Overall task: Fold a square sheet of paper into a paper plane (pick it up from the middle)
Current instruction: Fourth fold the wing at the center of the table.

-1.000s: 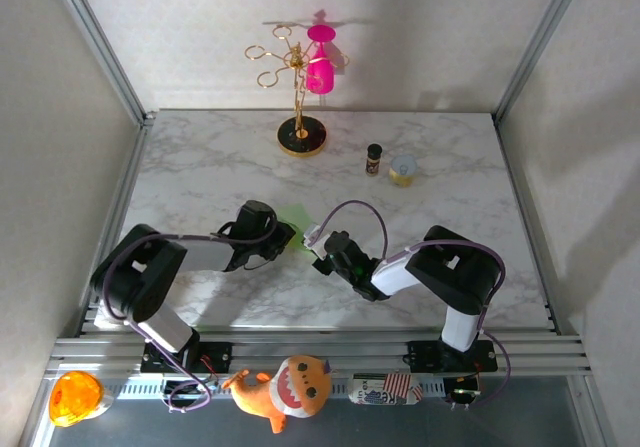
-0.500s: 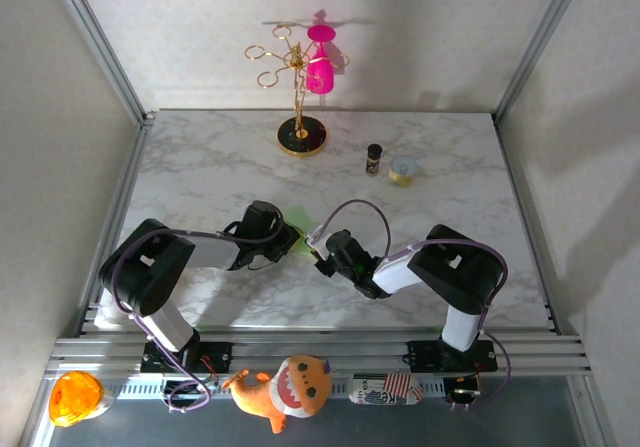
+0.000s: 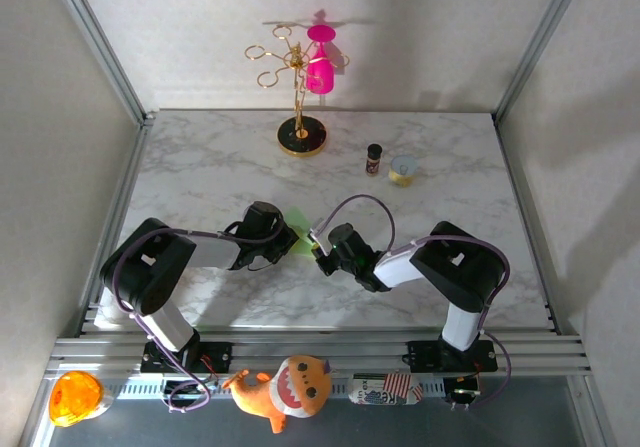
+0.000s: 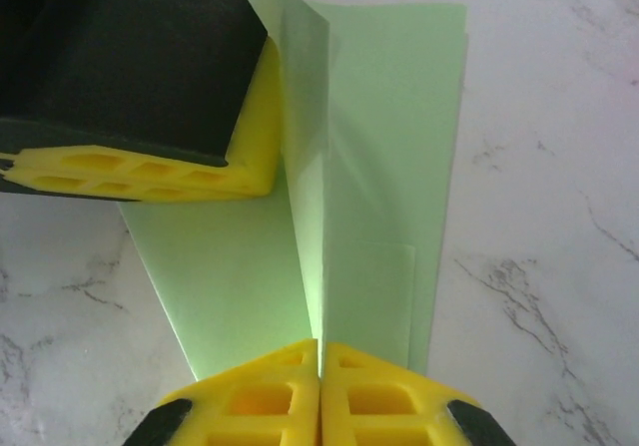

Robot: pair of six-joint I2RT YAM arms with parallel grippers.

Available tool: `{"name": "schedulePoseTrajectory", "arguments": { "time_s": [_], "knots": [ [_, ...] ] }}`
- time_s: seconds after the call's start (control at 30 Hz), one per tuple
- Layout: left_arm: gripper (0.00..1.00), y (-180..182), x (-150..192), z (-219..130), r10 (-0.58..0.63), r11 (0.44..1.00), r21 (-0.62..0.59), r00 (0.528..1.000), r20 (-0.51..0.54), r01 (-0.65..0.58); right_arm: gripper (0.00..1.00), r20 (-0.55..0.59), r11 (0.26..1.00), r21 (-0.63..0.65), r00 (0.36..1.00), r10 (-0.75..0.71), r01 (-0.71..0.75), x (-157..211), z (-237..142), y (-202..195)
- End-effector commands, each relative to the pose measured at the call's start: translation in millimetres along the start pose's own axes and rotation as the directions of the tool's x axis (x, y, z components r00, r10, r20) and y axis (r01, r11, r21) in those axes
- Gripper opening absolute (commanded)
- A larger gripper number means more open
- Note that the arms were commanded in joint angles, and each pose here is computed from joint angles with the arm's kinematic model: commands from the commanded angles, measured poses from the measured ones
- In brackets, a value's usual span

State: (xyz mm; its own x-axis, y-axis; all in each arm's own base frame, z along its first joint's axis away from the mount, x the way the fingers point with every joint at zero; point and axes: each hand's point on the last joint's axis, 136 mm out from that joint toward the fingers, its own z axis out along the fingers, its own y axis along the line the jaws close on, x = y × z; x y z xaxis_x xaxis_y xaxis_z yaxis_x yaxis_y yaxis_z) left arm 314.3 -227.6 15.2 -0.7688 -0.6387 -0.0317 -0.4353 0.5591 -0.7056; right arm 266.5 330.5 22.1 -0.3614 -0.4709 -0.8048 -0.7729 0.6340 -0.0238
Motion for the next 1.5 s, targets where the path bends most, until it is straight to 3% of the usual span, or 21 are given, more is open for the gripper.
{"name": "schedulePoseTrajectory", "arguments": {
  "time_s": [0.0, 0.67, 1.47],
  "knots": [
    [0.01, -0.4, -0.9, -0.9, 0.025, 0.999, -0.026, 1.0, 0.013, -0.024, 0.1, -0.01, 0.997, -0.057, 0.998, 0.058, -0.058, -5.3, 1.5, 7.3],
    [0.05, -17.0, 1.1, -18.3, 0.078, 0.997, 0.008, 0.997, 0.021, -0.079, 0.12, -0.142, 0.968, -0.154, 0.974, 0.178, -0.199, 3.9, 6.3, 13.0],
    [0.02, 14.0, 7.3, -7.0, 0.073, 0.994, -0.081, 0.997, -0.002, -0.073, 0.16, -0.274, 0.89, -0.245, 0.908, 0.318, -0.386, 1.8, 9.4, 17.9]
  ]
}}
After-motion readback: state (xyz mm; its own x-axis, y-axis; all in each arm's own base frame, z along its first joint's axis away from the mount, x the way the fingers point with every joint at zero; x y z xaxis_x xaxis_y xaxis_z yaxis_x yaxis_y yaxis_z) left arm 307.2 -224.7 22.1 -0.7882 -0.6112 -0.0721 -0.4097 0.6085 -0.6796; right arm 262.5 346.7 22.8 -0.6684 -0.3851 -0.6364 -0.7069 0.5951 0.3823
